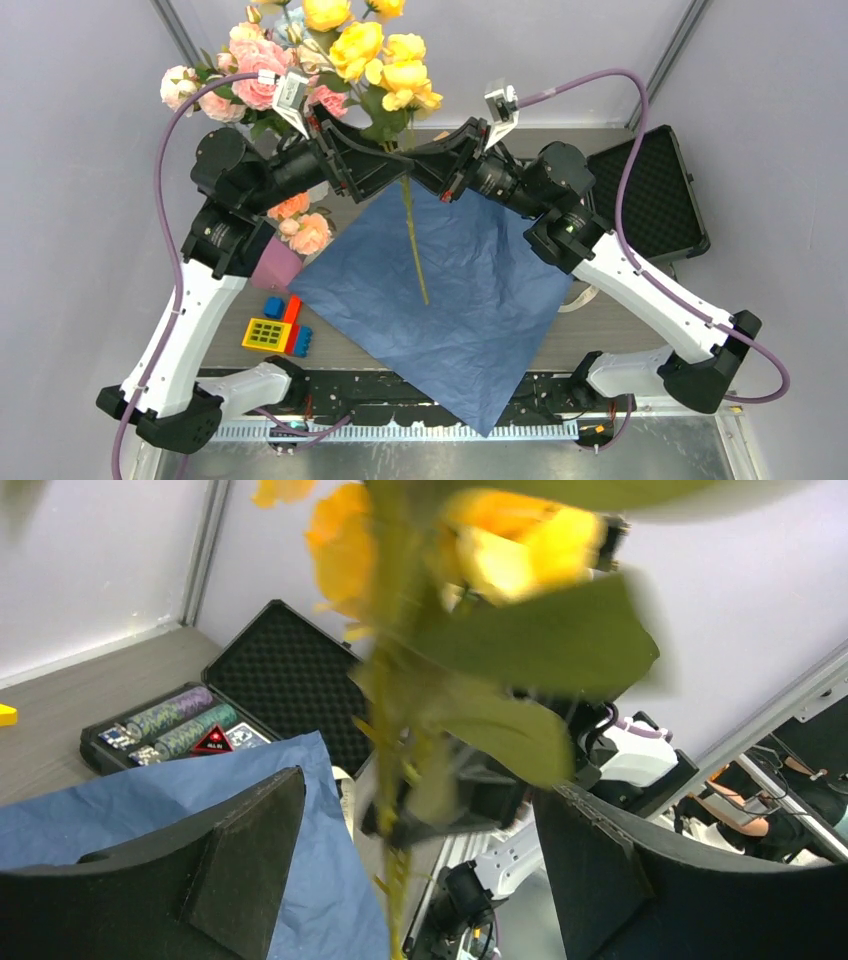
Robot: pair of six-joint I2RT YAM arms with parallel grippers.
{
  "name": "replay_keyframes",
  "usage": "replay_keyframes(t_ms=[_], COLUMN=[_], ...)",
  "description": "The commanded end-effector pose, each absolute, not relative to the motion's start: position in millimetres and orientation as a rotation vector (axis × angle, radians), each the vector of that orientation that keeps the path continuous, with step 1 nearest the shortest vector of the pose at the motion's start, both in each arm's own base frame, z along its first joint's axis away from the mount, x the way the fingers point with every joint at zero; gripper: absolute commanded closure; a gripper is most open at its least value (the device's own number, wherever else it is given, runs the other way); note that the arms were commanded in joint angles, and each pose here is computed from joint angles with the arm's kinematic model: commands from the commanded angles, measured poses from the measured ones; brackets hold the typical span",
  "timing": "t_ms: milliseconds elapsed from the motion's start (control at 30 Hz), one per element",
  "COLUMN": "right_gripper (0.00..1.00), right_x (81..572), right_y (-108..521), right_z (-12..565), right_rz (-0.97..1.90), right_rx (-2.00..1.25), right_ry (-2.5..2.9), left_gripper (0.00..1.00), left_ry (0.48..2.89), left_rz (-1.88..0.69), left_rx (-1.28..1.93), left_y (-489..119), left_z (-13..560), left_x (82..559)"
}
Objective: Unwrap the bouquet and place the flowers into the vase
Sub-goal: Insert the fake flower into the vase.
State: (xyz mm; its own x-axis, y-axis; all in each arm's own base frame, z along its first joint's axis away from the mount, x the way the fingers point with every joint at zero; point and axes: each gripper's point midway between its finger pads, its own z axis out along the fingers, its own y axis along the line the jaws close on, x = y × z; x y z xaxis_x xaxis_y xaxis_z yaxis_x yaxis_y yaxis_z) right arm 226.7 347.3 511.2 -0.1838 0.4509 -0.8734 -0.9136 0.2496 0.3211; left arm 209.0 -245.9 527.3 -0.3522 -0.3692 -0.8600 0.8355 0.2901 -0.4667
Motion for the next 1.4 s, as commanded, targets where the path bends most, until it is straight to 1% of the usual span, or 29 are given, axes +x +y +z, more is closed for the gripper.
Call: replay_keyframes(t_ms=[0, 100, 233, 500, 567, 633, 767, 800, 900, 933, 967, 1000, 1033, 1067, 1100, 1133, 1167, 1233, 1300, 1367], right_gripper=[1.00, 1.00, 1.00, 1.00, 1.00, 1.00, 1.00, 1.00, 0.99, 0.97, 0.89, 0.84, 0.68, 0.59, 0.42, 0.35, 0.25, 0.16, 0.12, 0.11], right_x=[191.5, 186.8, 185.3, 184.7, 185.3, 186.0, 190.4, 191.7, 193.5, 193.1, 193.8, 194.3, 195.2, 195.5, 196.1, 196.2, 196.9, 198.2, 202.8, 210.8], right_y=[351.1, 355.7, 360.0, 364.9, 365.2, 364.9, 362.4, 360.6, 358.7, 357.4, 356.0, 354.8, 352.4, 351.0, 348.3, 346.7, 343.6, 338.9, 334.1, 328.2], right_z=[549.0, 545.5, 540.7, 536.2, 535.3, 534.6, 530.9, 531.3, 528.9, 529.1, 528.7, 528.6, 527.7, 527.3, 525.1, 525.0, 523.2, 520.9, 515.2, 507.9], right_rz=[1.414, 1.431, 1.444, 1.448, 1.446, 1.442, 1.409, 1.396, 1.376, 1.372, 1.365, 1.360, 1.349, 1.343, 1.330, 1.324, 1.309, 1.283, 1.241, 1.184], right_rx=[-0.614, -0.641, -0.660, -0.685, -0.684, -0.681, -0.665, -0.657, -0.652, -0.650, -0.642, -0.637, -0.627, -0.623, -0.614, -0.610, -0.601, -0.590, -0.573, -0.543], right_ry=[1.029, 1.032, 1.046, 1.068, 1.073, 1.078, 1.098, 1.099, 1.106, 1.107, 1.110, 1.112, 1.114, 1.114, 1.117, 1.115, 1.116, 1.116, 1.134, 1.160], left_gripper=[0.14, 0.15, 0.29, 0.51, 0.59, 0.70, 0.96, 1.00, 1.00, 1.00, 1.00, 1.00, 1.00, 1.00, 1.00, 1.00, 1.00, 1.00, 1.00, 1.00], left_ry=[1.298, 1.301, 1.292, 1.311, 1.313, 1.309, 1.301, 1.301, 1.310, 1.308, 1.297, 1.280, 1.265, 1.252, 1.253, 1.254, 1.256, 1.263, 1.233, 1.193], left_rz=[-1.324, -1.321, -1.318, -1.344, -1.350, -1.350, -1.346, -1.340, -1.303, -1.286, -1.261, -1.235, -1.204, -1.167, -1.125, -1.074, -1.018, -0.902, -0.828, -0.766], left_rx=[0.485, 0.480, 0.475, 0.489, 0.496, 0.505, 0.518, 0.528, 0.557, 0.563, 0.571, 0.579, 0.589, 0.593, 0.595, 0.607, 0.616, 0.613, 0.610, 0.594], left_y=[-242.8, -243.0, -243.1, -247.5, -248.2, -247.8, -246.9, -247.1, -246.9, -246.2, -244.7, -242.2, -240.0, -236.9, -233.0, -229.4, -224.9, -214.3, -203.9, -193.0], left_z=[552.3, 551.5, 552.2, 547.7, 547.2, 548.4, 553.9, 554.3, 553.3, 554.1, 556.1, 561.3, 564.6, 568.3, 570.1, 570.9, 573.1, 577.8, 590.1, 606.8], left_x=[202.0, 203.9, 205.2, 205.8, 204.5, 202.3, 199.2, 198.8, 200.6, 201.5, 202.5, 201.5, 201.7, 202.4, 203.5, 205.5, 207.5, 217.0, 219.1, 218.2])
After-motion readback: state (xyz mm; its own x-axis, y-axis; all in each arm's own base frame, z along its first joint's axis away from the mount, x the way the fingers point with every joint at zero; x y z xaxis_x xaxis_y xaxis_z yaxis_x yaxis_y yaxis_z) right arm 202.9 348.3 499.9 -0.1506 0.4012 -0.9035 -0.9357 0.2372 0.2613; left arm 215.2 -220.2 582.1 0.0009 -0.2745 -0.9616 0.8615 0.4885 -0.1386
